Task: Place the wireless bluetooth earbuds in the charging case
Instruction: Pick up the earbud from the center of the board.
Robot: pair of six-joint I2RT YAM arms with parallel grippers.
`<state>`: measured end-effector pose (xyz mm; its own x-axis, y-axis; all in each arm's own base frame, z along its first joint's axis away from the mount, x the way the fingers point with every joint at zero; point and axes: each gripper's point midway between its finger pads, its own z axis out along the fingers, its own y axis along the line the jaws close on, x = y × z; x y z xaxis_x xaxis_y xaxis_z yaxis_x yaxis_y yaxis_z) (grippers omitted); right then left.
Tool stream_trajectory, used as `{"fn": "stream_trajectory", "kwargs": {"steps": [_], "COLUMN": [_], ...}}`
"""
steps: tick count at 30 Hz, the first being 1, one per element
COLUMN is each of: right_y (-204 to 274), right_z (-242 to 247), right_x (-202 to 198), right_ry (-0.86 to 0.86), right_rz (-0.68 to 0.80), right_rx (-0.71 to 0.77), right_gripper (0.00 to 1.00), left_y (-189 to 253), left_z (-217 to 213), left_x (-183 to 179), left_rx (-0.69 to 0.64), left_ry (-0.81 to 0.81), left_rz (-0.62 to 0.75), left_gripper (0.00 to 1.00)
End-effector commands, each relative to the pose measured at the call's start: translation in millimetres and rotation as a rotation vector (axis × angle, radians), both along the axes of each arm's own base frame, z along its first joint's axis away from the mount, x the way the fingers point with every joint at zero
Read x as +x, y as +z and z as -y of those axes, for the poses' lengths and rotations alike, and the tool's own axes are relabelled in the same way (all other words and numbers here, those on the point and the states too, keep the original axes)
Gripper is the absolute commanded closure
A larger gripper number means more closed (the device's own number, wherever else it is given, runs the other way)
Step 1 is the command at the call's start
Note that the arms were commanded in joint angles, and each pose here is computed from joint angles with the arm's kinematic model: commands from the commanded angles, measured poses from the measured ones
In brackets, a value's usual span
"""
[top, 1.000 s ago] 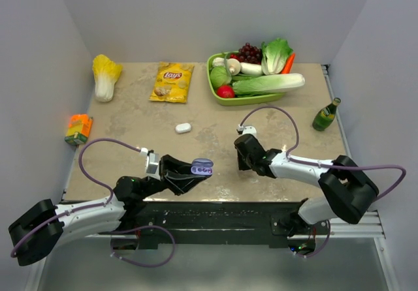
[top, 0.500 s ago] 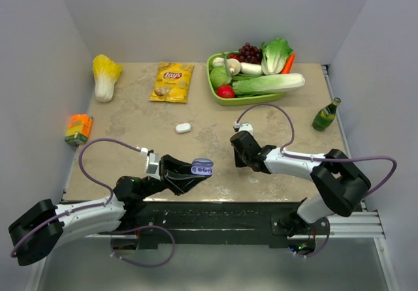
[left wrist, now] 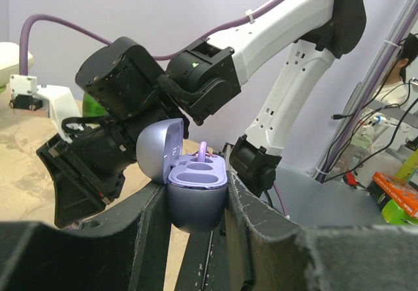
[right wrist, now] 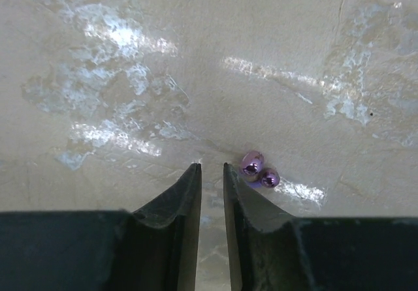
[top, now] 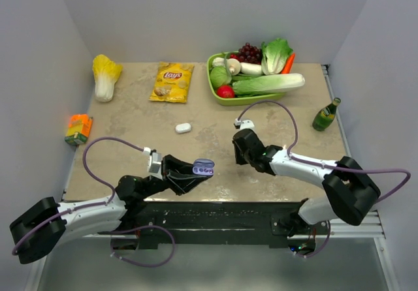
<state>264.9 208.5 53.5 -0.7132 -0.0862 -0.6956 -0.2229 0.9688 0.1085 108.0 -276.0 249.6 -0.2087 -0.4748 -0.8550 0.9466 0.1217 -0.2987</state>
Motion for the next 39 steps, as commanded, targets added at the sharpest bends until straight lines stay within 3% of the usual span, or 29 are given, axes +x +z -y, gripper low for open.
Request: {"fn": "stream_trajectory", "kwargs": {"steps": [1,20,39], "right_y": [-5,-26,-8], "right_z": [4,12,15], "right_x": [0,-6,2], "right_ry": [0.002,-0.04,-0.071], "right_rz": [-0.022,-0.084,-0.043], "right_rx": [-0.046,-0.089,-0.095], "right_gripper": [0.75,0.68,0.62], "left_y": [6,2,1], "left_z": [-30,-32,-32], "left_x": [-24,-25,-26], "left_rx": [-0.135,-0.136,-0.135], "left_ry": [-0.01,-0.01,-0.009], "left_rz": [0.093,0.087,0.087], "left_gripper": [1.0,1.0,1.0]}}
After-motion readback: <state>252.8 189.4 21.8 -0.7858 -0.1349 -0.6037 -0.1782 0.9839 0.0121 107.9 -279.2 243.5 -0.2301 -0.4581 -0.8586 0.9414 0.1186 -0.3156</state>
